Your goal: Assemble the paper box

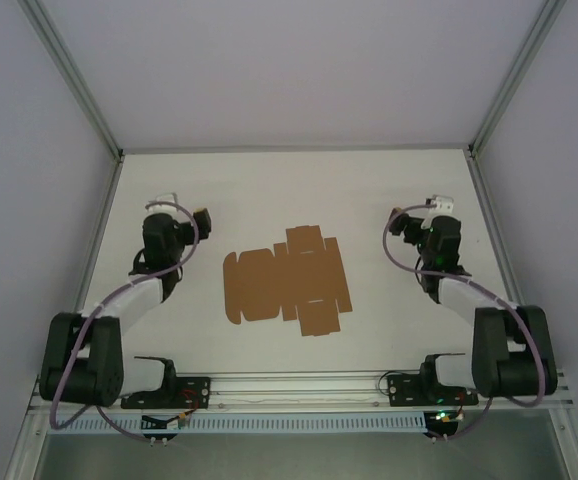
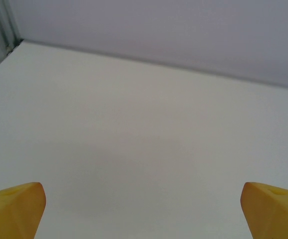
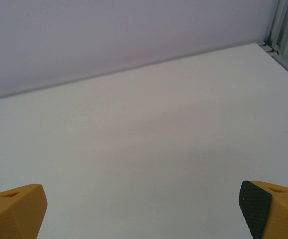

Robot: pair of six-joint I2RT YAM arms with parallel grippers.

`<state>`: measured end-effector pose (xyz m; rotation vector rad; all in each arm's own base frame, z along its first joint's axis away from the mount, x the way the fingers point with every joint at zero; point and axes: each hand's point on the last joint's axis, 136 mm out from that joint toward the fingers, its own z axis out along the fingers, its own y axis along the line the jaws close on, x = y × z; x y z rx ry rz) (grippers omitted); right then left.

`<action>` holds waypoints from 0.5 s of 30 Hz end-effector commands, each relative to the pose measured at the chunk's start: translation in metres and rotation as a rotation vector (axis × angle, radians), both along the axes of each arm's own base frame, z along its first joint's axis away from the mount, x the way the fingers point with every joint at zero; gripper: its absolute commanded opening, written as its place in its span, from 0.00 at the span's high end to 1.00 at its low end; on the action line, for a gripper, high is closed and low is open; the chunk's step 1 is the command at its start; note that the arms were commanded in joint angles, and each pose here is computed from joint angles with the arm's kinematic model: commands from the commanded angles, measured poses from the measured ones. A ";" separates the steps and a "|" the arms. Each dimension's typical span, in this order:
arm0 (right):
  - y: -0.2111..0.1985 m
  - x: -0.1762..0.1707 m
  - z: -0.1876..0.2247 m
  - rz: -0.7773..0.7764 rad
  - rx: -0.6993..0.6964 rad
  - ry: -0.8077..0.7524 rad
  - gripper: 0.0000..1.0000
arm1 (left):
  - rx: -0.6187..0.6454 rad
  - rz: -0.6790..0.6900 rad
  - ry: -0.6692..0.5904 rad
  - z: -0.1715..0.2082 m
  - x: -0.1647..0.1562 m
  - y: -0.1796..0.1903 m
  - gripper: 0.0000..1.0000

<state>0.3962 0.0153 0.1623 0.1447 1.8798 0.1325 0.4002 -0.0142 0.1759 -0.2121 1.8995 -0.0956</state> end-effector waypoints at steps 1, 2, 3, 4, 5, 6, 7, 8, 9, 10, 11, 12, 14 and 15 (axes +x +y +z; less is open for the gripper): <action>0.025 -0.010 0.003 0.052 0.089 0.134 0.00 | -0.176 -0.012 0.169 -0.006 -0.012 -0.013 0.00; 0.036 -0.014 0.003 0.072 0.098 0.174 0.00 | -0.217 0.011 0.205 -0.007 -0.016 -0.013 0.00; 0.048 -0.020 0.002 0.074 0.124 0.233 0.00 | -0.256 0.016 0.240 -0.009 -0.020 -0.016 0.00; 0.060 -0.027 -0.001 0.087 0.158 0.298 0.02 | -0.294 0.022 0.267 -0.012 -0.024 -0.018 0.00; 0.073 -0.034 -0.005 0.104 0.205 0.367 0.06 | -0.329 0.017 0.291 -0.016 -0.030 -0.022 0.00; 0.091 -0.044 -0.010 0.155 0.253 0.449 0.11 | -0.366 0.000 0.308 -0.019 -0.036 -0.028 0.00; 0.110 -0.053 -0.015 0.220 0.278 0.512 0.14 | -0.403 0.001 0.318 -0.021 -0.042 -0.031 0.00; 0.125 -0.060 -0.019 0.261 0.292 0.565 0.17 | -0.432 -0.003 0.332 -0.025 -0.048 -0.034 0.00; 0.136 -0.067 -0.027 0.272 0.304 0.617 0.20 | -0.455 -0.011 0.357 -0.031 -0.054 -0.038 0.00; 0.145 -0.071 -0.034 0.283 0.320 0.658 0.25 | -0.468 -0.025 0.391 -0.038 -0.060 -0.043 0.00; 0.151 -0.074 -0.041 0.282 0.350 0.702 0.30 | -0.478 -0.048 0.426 -0.044 -0.065 -0.050 0.00; 0.160 -0.076 -0.049 0.291 0.391 0.745 0.36 | -0.489 -0.063 0.468 -0.052 -0.071 -0.057 0.00; 0.180 -0.078 -0.058 0.344 0.453 0.793 0.45 | -0.518 -0.098 0.530 -0.065 -0.079 -0.070 0.00; 0.191 -0.077 -0.061 0.378 0.474 0.804 0.48 | -0.537 -0.111 0.555 -0.070 -0.083 -0.075 0.00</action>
